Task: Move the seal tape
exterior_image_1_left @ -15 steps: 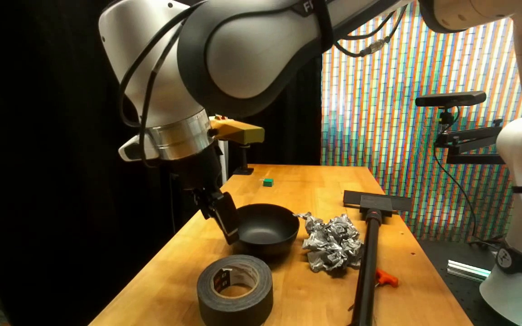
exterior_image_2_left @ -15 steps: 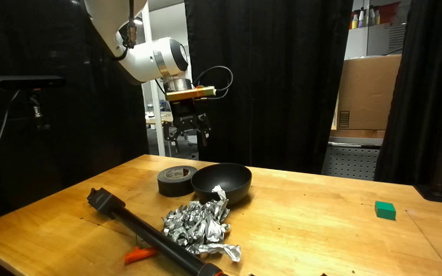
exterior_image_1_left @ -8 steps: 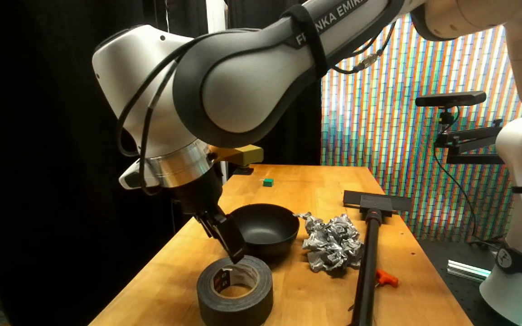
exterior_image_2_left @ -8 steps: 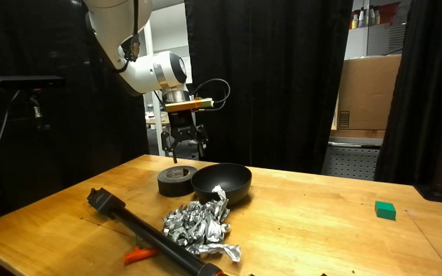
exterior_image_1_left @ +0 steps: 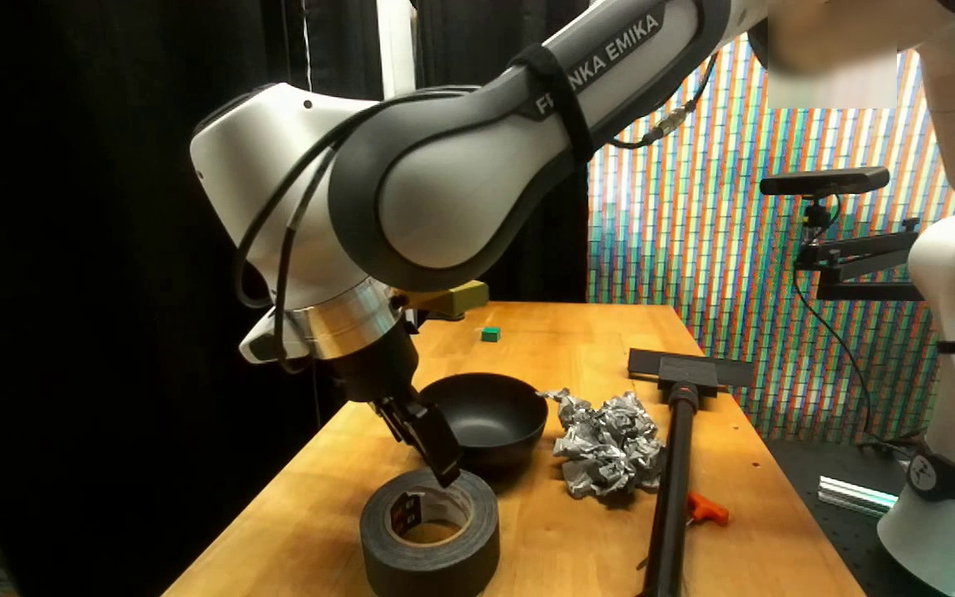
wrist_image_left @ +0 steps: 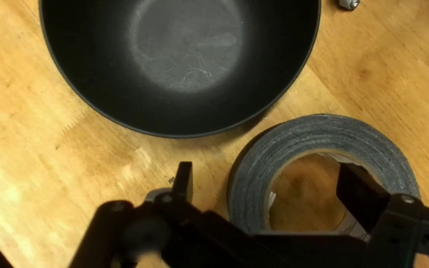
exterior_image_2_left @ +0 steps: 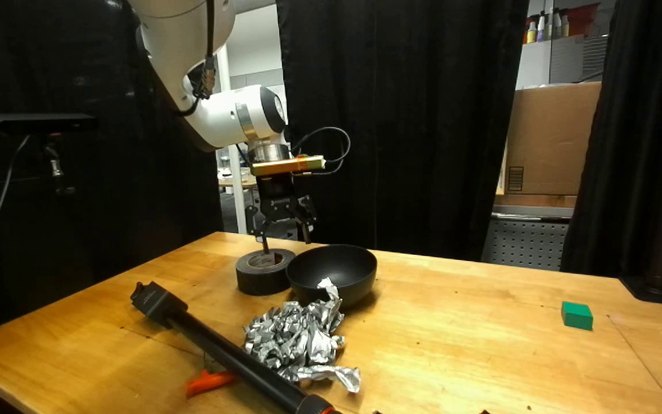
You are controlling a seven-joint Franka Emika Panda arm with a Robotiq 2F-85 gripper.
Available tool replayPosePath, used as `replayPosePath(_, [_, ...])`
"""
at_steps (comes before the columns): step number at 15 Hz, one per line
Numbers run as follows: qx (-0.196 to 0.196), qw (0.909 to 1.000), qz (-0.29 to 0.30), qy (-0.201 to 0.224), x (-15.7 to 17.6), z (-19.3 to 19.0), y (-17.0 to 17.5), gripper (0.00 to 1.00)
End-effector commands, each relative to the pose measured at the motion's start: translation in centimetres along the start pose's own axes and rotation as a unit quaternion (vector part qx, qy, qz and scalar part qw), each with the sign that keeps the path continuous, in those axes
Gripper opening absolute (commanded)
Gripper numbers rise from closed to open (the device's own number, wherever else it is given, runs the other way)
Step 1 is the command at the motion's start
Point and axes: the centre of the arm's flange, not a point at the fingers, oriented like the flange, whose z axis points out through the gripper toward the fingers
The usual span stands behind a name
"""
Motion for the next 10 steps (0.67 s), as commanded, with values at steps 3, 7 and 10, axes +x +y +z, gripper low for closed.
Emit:
replayPosePath(3, [-0.006, 0.9997, -0.022, -0.008, 2.1, 0.8, -0.3, 1.0])
replayPosePath(7, [-0.005, 0.9993, -0.033, -0.014, 3.5, 1.7, -0.8, 1.0])
replayPosePath(10, [-0.007, 0.9992, -0.038, -0.015, 5.4, 1.6, -0.7, 1.0])
